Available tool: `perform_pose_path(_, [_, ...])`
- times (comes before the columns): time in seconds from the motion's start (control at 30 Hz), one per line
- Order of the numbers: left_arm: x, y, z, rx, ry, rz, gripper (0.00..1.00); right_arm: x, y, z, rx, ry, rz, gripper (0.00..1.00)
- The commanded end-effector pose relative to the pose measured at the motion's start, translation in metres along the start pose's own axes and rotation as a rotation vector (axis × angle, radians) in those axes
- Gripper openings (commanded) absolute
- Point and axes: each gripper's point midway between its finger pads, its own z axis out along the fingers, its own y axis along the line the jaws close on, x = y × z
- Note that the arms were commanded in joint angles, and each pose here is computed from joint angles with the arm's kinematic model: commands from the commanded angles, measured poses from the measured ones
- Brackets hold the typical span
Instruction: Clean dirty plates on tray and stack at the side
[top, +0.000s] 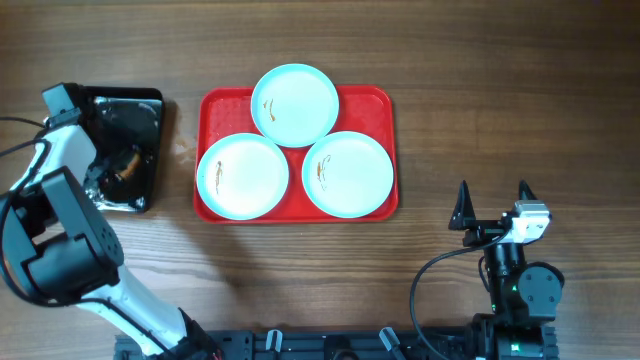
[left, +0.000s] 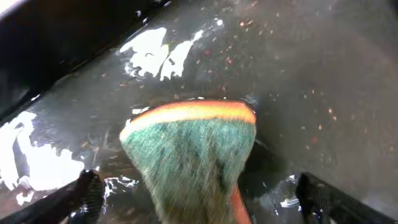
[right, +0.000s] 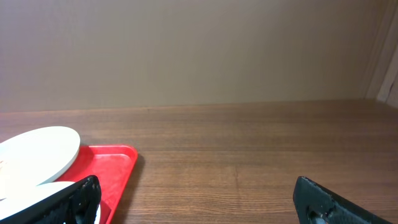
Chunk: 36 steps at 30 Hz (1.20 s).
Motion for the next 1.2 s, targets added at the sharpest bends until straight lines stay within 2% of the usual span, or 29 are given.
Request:
perform_pose_path(0.0, [-0.012,-0.001,-0.047,0.043,-0.050,-0.011,1.00,-0.002,-0.001,0.000,0.007,-0.009,-0.012,1.00])
perform_pose_path(0.1, [0.002,-0.013,-0.061,0.128,0.015,-0.008,1.00,-0.002,-0.001,0.000,0.007,-0.009,-0.012,1.00])
perform_pose_path(0.17, [0.014,-0.017,-0.055,0.154,0.072,-0.007,0.82,-0.002,-0.001,0.000,0.007,-0.009,-0.012,1.00])
perform_pose_path(0.2, [0.019,-0.016,-0.049,0.147,0.096,-0.007,0.78,-0.002,-0.001,0.000,0.007,-0.009,-0.012,1.00])
perform_pose_path(0.37, [0.027,-0.009,-0.021,0.093,0.125,-0.004,0.81,-0.002,-0.001,0.000,0.007,-0.009,-0.011,1.00])
perform_pose_path(0.47, [0.022,-0.010,-0.012,0.087,0.103,-0.004,0.78,-0.002,-0.001,0.000,0.007,-0.009,-0.012,1.00])
perform_pose_path(0.63, [0.012,-0.008,-0.011,0.074,0.058,-0.005,0.59,-0.002,-0.001,0.000,0.007,-0.009,-0.011,1.00])
perform_pose_path(0.73, [0.007,0.005,-0.009,-0.003,0.031,-0.004,0.62,-0.002,-0.001,0.000,0.007,-0.009,-0.011,1.00])
perform_pose_path(0.9, [0.017,0.008,0.004,-0.021,0.070,-0.001,0.61,-0.002,-0.001,0.000,0.007,-0.009,-0.011,1.00])
perform_pose_path(0.93, [0.017,0.008,0.004,-0.020,0.067,-0.001,0.59,-0.002,-0.001,0.000,0.007,-0.009,-0.012,1.00])
perform_pose_path(1.03, [0.017,0.008,0.004,-0.020,0.066,-0.001,0.42,-0.002,-0.001,0.000,0.007,-0.009,-0.012,1.00])
perform_pose_path(1.1, [0.017,0.008,0.004,-0.020,0.066,-0.001,0.38,-0.002,-0.001,0.000,0.007,-0.009,-0.012,1.00])
perform_pose_path(1.17, [0.017,0.008,0.004,-0.020,0.067,-0.001,0.38,-0.002,-0.001,0.000,0.007,-0.009,-0.012,1.00])
